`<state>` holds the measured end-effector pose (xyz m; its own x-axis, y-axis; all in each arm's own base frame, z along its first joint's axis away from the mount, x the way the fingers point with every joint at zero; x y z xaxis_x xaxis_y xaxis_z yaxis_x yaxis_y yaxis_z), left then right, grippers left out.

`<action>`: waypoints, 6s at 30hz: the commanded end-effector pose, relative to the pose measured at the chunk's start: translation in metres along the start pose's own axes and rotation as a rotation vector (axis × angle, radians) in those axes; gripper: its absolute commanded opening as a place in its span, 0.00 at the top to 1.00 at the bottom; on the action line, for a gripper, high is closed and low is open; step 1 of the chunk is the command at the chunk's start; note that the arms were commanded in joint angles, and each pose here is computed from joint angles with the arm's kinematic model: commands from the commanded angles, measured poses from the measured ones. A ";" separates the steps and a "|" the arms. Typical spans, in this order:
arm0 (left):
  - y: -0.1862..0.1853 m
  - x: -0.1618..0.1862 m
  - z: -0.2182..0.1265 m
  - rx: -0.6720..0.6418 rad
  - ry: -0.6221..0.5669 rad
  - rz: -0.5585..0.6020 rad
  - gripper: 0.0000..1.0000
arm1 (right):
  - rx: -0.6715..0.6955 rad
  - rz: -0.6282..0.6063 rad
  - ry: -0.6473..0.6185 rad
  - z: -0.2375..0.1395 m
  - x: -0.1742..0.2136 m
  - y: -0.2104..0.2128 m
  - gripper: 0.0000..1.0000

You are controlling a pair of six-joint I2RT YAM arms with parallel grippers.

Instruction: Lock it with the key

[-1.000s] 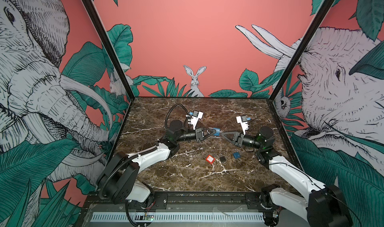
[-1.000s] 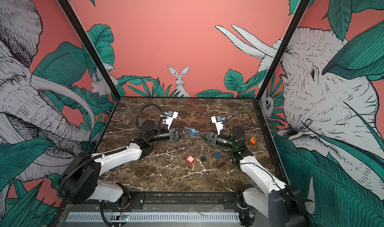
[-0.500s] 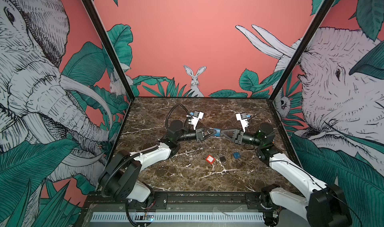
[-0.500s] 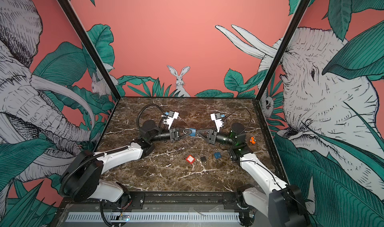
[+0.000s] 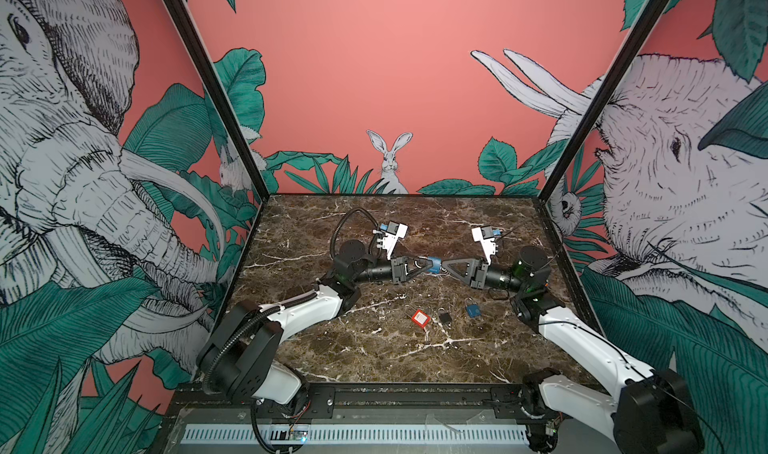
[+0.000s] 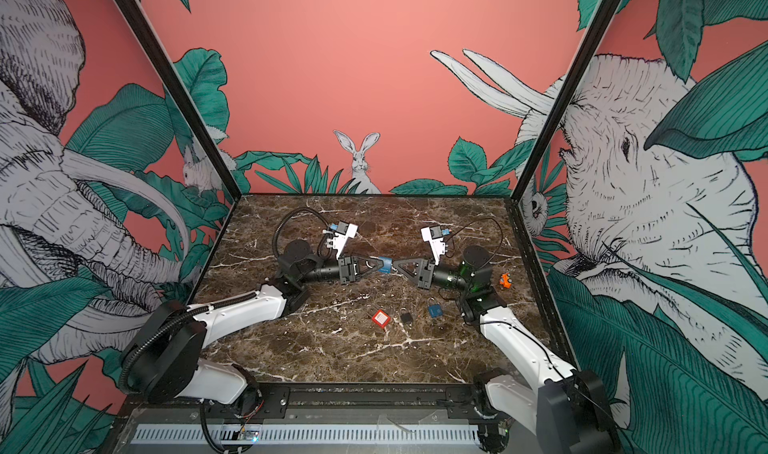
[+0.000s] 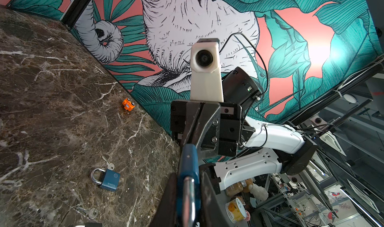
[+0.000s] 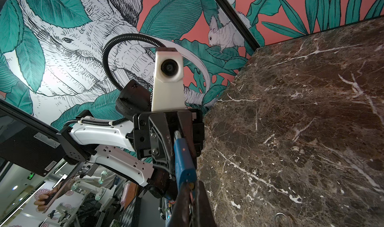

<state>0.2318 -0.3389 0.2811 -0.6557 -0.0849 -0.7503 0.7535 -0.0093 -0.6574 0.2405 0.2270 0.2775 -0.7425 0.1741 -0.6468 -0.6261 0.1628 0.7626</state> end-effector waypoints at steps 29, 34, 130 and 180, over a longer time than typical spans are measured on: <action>0.078 0.061 -0.067 -0.602 0.613 0.077 1.00 | 0.356 -0.020 -0.082 -0.027 -0.001 -0.050 1.00; 0.100 0.074 -0.094 -0.759 0.867 0.155 1.00 | 0.424 -0.002 -0.037 -0.002 0.022 -0.074 1.00; 0.127 -0.008 -0.143 -1.021 0.012 0.435 0.03 | 0.811 -0.327 0.167 0.030 0.065 -0.113 0.02; 0.231 0.001 -0.352 -1.775 -0.108 0.547 0.02 | 1.418 -0.661 -0.344 -0.166 0.006 -0.118 0.02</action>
<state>0.3758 0.0144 0.0824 -0.4102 0.2532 -0.8761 -0.1334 0.9337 0.3323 0.2637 0.0634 0.1757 -0.2959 -0.1341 -0.9458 -0.0269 0.9909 -0.1321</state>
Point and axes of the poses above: each gripper's point midway between its finger pads, its own z axis out along the fingers, its own y axis along the line the jaws close on, x = y × z, the point moved 1 cm from there along -z, back along the fingers, and after that the axes turned 5 degrees about z, right-handed, at the moved point
